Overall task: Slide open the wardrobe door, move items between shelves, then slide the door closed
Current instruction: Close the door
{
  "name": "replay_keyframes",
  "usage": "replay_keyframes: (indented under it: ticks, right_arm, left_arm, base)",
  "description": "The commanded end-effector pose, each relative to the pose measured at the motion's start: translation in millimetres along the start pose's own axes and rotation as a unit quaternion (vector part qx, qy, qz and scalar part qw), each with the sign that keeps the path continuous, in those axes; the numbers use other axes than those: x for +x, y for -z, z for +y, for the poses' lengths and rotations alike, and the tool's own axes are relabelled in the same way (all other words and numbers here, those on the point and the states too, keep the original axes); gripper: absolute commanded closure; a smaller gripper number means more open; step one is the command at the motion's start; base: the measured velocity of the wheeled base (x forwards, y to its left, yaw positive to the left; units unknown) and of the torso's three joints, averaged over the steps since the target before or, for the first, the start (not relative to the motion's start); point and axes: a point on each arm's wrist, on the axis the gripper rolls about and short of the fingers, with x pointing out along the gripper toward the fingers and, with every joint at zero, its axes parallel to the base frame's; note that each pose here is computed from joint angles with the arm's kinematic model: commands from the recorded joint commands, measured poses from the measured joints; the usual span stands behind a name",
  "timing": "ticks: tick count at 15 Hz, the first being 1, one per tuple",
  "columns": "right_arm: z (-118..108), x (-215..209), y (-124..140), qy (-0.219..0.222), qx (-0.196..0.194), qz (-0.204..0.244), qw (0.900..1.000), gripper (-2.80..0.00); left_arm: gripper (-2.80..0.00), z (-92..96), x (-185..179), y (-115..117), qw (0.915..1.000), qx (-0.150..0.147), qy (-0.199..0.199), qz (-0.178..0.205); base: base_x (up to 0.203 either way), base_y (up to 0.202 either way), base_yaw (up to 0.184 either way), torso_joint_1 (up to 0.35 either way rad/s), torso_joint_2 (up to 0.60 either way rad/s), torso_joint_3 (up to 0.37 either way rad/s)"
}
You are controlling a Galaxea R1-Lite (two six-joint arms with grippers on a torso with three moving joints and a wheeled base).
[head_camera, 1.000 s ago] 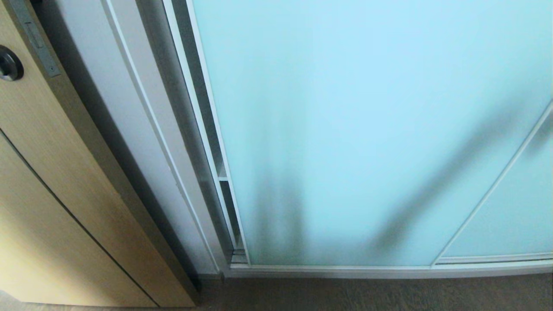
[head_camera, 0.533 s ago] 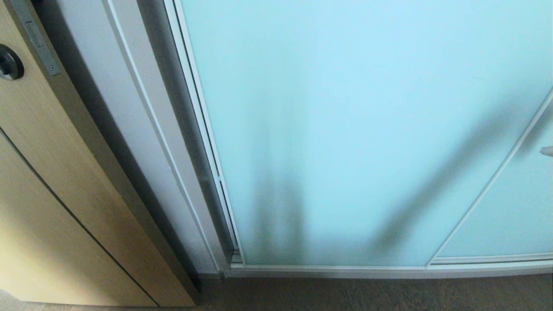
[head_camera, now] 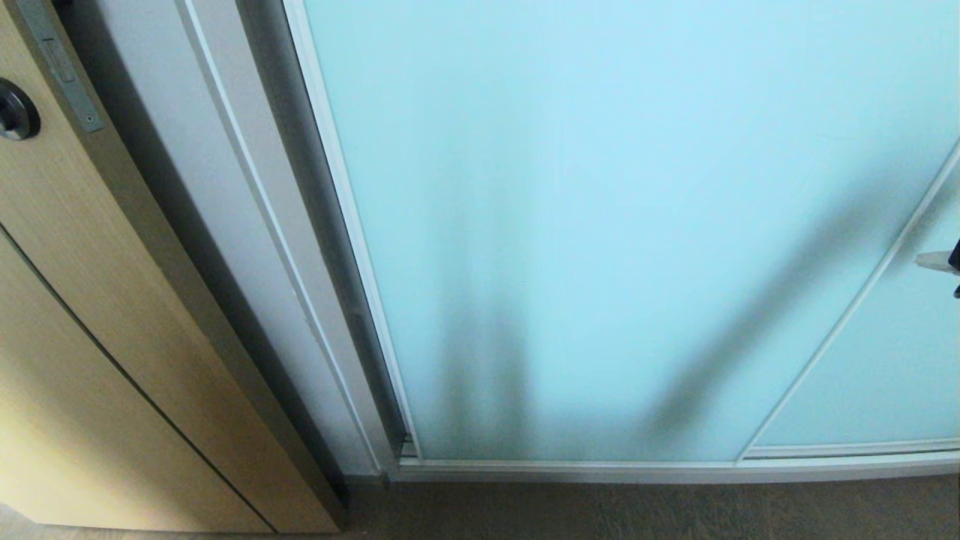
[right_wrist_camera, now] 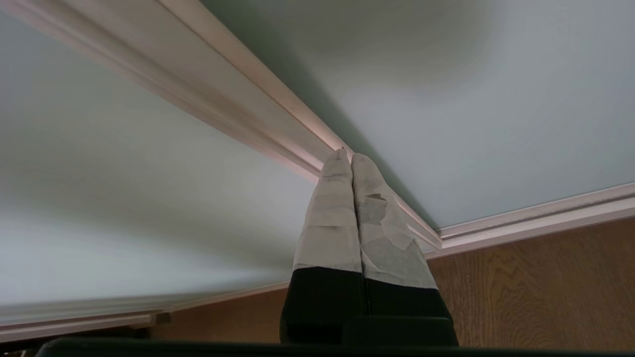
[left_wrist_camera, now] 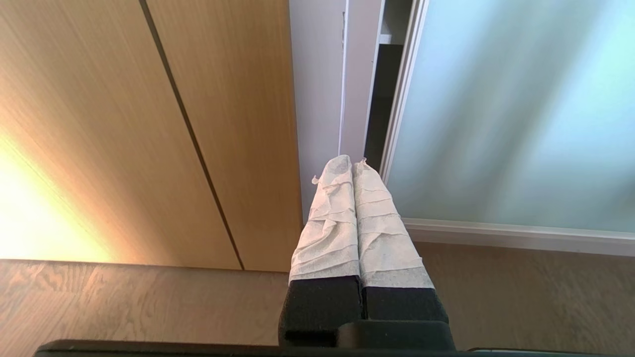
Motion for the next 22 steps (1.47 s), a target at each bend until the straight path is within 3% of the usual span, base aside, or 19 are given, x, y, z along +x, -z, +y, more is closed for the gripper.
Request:
replay_keyframes:
  ticks: [1,4,9,22]
  right_arm:
    - [7,7,3,0.002,-0.001,0.005,1.000,0.00]
    - [15,20,3,0.023,0.021,-0.009,0.999,0.00]
    - [13,26,-3,0.031,0.021,-0.032,0.999,0.00]
    - [21,38,1,0.037,0.015,-0.032,0.999,0.00]
  left_arm:
    - [0.00,0.0,0,0,1.0000,0.000,0.000,0.001]
    - [0.00,0.0,0,0,1.0000,0.000,0.000,0.001]
    - [0.00,0.0,0,0,1.0000,0.000,0.000,0.001]
    - [0.00,0.0,0,0,1.0000,0.000,0.000,0.001]
  base:
    - [0.000,0.000,0.000,0.000,0.00,0.000]
    - [0.000,0.000,0.000,0.000,0.00,0.000]
    - [0.000,0.000,0.000,0.000,0.00,0.000]
    - [0.000,0.000,0.000,0.000,0.00,0.000]
